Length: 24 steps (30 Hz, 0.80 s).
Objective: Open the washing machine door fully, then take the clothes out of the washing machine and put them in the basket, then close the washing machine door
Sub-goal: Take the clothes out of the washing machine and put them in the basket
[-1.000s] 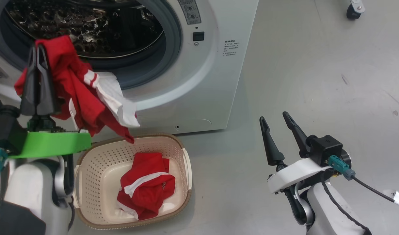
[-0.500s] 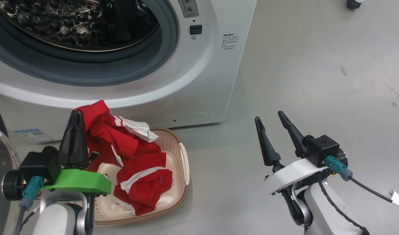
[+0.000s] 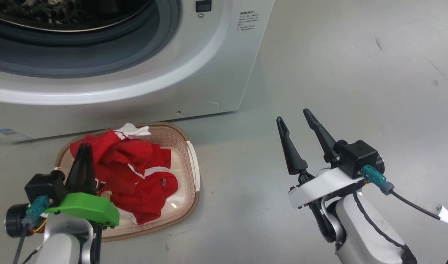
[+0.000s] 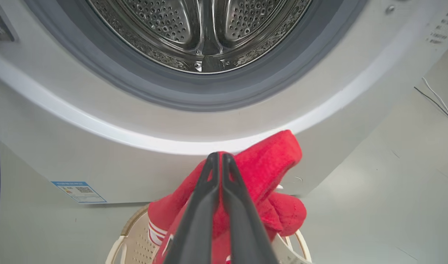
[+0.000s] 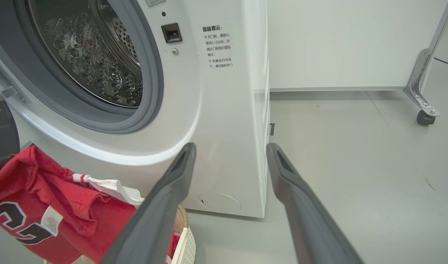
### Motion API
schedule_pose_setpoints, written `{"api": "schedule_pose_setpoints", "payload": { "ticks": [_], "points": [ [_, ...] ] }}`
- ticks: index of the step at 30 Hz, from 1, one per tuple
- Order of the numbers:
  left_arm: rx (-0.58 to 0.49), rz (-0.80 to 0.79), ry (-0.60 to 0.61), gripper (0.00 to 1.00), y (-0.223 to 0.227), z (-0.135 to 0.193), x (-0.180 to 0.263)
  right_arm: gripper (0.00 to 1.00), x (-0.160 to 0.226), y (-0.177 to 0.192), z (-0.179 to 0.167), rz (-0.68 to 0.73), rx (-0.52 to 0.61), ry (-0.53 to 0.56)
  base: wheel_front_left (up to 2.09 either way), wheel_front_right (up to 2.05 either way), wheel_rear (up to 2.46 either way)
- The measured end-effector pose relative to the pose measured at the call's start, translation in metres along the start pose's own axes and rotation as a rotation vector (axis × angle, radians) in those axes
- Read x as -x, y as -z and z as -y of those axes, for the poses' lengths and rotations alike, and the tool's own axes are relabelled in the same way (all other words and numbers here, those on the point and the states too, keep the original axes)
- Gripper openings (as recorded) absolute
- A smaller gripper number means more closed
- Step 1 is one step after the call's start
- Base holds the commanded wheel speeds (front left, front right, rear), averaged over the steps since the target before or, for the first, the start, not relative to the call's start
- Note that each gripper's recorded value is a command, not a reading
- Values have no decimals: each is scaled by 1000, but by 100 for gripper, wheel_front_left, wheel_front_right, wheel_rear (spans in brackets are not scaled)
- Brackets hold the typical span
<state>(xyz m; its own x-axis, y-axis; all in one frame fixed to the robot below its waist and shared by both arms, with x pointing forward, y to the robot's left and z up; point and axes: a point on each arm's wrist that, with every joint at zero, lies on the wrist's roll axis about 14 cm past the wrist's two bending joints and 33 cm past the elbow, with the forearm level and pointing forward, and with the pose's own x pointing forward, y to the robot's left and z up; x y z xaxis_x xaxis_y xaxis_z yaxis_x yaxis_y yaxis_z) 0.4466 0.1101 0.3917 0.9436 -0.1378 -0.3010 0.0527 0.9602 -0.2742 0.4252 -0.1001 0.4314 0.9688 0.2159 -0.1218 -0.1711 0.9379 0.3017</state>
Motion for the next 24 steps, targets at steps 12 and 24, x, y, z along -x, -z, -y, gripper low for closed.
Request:
{"api": "schedule_pose_setpoints", "payload": {
  "ticks": [12, 24],
  "points": [
    [2, -261, -43, 0, 83, -22, -36, 100, -23, 14, 14, -26, -26, 12, 0, 0, 0],
    [-9, -526, -56, 0, 169, -36, -52, 100, -34, 37, 42, -79, -26, 77, 0, 0, 0]
  ]
}}
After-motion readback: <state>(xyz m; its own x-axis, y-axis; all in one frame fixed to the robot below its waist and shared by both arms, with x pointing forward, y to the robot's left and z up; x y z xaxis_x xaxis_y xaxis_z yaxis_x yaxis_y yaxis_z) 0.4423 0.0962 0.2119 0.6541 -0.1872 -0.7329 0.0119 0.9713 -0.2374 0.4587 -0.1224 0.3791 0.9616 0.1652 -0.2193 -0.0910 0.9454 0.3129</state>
